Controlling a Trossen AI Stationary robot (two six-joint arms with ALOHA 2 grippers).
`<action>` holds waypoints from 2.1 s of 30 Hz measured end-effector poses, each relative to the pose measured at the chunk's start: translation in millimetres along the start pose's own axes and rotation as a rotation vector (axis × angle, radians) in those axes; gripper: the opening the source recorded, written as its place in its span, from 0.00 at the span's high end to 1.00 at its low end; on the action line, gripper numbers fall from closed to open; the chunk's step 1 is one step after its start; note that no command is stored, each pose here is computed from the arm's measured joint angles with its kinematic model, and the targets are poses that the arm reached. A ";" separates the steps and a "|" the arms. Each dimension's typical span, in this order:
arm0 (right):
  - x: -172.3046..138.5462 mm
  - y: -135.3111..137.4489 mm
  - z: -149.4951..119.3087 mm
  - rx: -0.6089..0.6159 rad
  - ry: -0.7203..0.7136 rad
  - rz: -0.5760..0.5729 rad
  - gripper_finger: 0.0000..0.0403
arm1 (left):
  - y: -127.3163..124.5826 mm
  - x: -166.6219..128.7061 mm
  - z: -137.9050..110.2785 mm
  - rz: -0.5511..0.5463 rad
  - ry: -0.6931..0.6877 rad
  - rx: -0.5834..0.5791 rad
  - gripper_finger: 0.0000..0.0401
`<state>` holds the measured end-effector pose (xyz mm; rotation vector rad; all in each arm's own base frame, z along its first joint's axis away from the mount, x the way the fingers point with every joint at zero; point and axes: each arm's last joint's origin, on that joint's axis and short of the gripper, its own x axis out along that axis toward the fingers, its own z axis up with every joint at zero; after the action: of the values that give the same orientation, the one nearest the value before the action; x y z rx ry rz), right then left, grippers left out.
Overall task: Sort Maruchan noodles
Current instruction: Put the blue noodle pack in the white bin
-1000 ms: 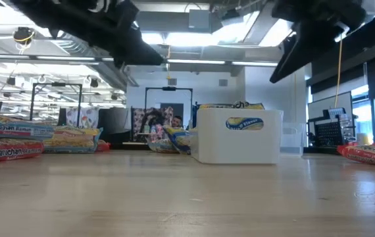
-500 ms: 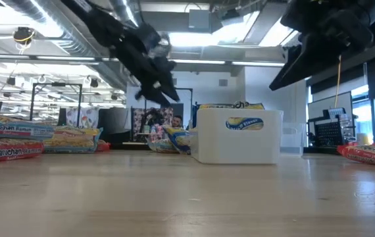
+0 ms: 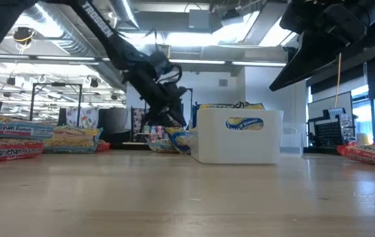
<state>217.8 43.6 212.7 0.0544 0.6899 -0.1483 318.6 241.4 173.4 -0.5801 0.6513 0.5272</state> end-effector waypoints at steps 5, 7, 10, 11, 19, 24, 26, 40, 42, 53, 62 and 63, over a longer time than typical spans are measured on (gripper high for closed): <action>0.0 0.4 2.4 0.001 -0.026 -0.002 0.52 | 5.2 15.6 -9.9 -0.023 0.048 -0.055 0.48; -0.1 0.6 3.3 0.003 -0.034 0.000 0.52 | 7.4 21.4 -12.5 -0.076 0.065 -0.086 0.48; -0.1 0.8 3.9 0.005 -0.041 0.003 0.52 | 6.8 24.9 -13.0 -0.160 0.074 -0.105 0.48; -0.1 0.8 3.9 0.005 -0.040 0.002 0.52 | 5.7 25.4 -13.3 -0.182 0.078 -0.104 0.48; -0.1 0.8 4.1 -0.014 -0.042 0.001 0.52 | -4.3 27.1 -16.0 -0.232 0.089 -0.027 0.50; -0.1 0.8 4.1 -0.016 -0.042 0.001 0.52 | -17.2 29.3 -21.3 -0.254 0.105 0.067 0.61; 0.0 0.8 4.1 -0.016 -0.042 0.001 0.52 | -20.2 29.8 -22.4 -0.260 0.105 0.098 0.66; -0.1 0.8 4.3 -0.011 -0.043 0.001 0.52 | -24.1 27.5 -19.4 -0.212 0.052 0.243 0.99; -0.1 0.8 4.3 -0.011 -0.043 0.001 0.52 | -25.6 22.5 -15.8 -0.196 0.032 0.259 0.99; -0.1 0.1 4.4 -0.015 -0.048 -0.024 0.52 | -56.2 -45.5 10.4 -0.037 -0.097 0.452 1.00; 0.0 0.1 4.5 -0.016 -0.050 -0.024 0.52 | -99.9 -114.5 3.5 0.027 -0.109 0.556 1.00; 0.0 0.1 4.6 -0.015 -0.050 -0.024 0.52 | -107.1 -120.9 0.1 0.018 -0.106 0.571 1.00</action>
<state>220.7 43.3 216.3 0.0279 0.6416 -0.1671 302.3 132.2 291.3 -0.0093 0.6695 0.3612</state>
